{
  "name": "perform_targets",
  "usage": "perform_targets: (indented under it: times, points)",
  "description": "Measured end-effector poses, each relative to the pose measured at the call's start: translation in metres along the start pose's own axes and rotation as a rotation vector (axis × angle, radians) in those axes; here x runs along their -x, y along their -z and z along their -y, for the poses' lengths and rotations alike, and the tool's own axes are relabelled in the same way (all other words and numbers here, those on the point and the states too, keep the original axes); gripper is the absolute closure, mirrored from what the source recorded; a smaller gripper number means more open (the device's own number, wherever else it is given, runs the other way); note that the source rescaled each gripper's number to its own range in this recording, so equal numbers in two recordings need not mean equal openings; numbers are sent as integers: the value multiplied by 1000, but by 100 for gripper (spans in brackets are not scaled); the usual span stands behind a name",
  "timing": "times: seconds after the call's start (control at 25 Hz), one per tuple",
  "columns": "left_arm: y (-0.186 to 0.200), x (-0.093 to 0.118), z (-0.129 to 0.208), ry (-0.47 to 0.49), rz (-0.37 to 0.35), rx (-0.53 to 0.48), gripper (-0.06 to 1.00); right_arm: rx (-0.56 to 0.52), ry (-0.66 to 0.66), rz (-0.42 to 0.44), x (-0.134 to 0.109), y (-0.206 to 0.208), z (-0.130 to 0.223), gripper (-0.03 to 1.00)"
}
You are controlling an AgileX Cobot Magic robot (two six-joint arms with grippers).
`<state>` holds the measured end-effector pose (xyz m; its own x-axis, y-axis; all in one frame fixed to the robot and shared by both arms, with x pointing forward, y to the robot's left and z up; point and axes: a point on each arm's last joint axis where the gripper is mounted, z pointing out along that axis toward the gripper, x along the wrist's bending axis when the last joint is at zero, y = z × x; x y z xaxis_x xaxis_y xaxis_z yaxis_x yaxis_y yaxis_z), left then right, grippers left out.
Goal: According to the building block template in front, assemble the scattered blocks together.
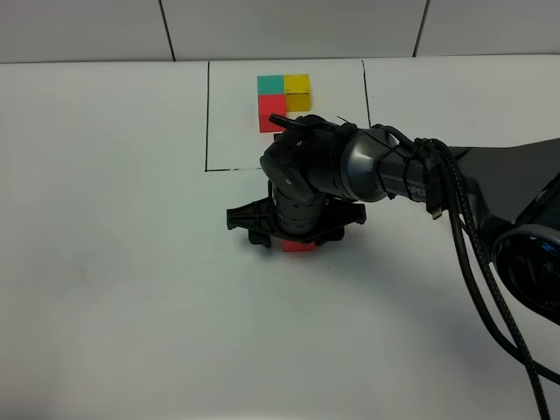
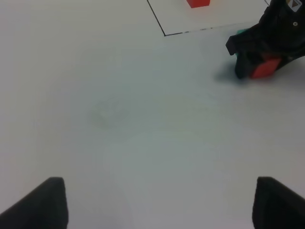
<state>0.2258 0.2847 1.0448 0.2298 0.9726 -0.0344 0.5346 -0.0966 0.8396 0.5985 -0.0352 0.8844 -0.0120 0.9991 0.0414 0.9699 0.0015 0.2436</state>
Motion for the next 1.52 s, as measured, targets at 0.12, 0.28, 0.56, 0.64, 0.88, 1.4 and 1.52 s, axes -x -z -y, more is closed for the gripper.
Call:
perform_targets:
  times: [0.12,0.28,0.56,0.64,0.88,1.4,1.52]
  points:
    - [0,0,0,0,0,0,15,7,10,-1,0,0,-1,27]
    - [0,0,0,0,0,0,15,-2,30,-13,-1,0,0,3]
    - [0,0,0,1,0,0,15,-28,38,-8,1,6,2,-3]
    - [0,0,0,1,0,0,15,-52,55,9,3,9,5,-3]
    - [0,0,0,1,0,0,15,-49,57,-21,10,41,11,-3]
    - [0,0,0,1,0,0,15,3,52,-95,88,93,38,3]
    - [0,0,0,1,0,0,15,21,21,-61,129,101,30,4]
